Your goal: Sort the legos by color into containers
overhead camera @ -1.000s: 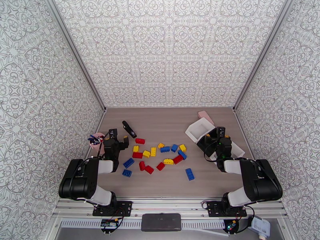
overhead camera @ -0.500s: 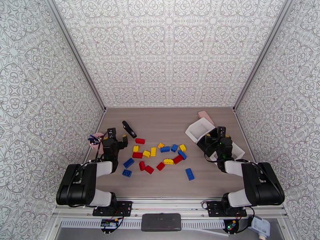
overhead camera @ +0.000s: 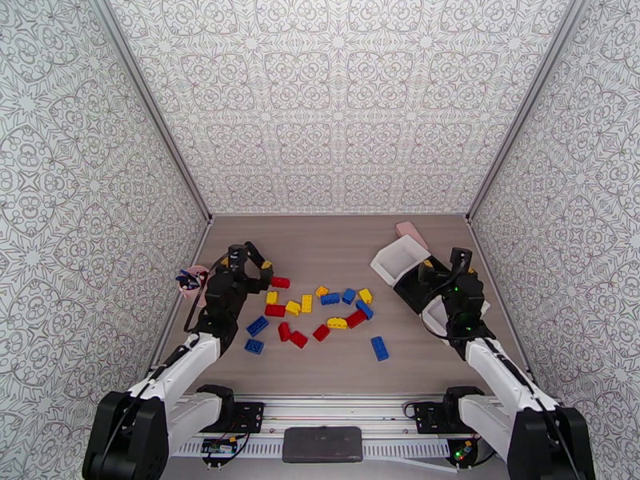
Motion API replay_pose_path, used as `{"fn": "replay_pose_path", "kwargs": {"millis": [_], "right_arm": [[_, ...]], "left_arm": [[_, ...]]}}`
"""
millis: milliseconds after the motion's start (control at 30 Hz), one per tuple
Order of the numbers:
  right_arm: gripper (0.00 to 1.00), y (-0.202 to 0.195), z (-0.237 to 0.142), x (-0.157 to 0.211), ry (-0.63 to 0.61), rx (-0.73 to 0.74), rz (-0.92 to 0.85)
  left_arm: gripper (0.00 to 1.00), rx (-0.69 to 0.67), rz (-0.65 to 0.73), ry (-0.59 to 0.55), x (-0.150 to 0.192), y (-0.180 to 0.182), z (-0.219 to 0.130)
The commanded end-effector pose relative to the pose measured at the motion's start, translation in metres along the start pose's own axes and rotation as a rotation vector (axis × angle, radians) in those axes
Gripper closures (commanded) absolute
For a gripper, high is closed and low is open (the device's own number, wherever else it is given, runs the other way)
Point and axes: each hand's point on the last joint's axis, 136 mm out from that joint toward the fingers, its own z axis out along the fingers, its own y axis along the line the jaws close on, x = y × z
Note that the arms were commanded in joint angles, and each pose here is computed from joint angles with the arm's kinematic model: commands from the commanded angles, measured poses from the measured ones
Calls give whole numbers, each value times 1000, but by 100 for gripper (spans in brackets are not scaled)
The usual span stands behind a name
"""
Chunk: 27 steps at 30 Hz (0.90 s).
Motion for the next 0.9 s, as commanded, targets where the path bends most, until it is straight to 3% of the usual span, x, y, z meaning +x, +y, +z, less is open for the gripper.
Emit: {"fn": "replay_pose_path", "kwargs": {"millis": [0, 200, 400, 567, 867], "right_arm": [[0, -16, -13, 10, 110, 94, 131], [1, -24, -21, 26, 256, 191, 308], [2, -29, -18, 51, 423, 282, 352], [5, -28, -4, 76, 537, 312, 333], [28, -28, 17, 104, 644, 336, 294]], "left_arm": [[0, 324, 87, 75, 3, -77, -5], [0, 720, 197, 119, 3, -185, -29], [0, 991, 196, 87, -5, -261, -57], [0, 1135, 171, 76, -9, -295, -73], [0, 1201, 169, 92, 0, -309, -81]]}}
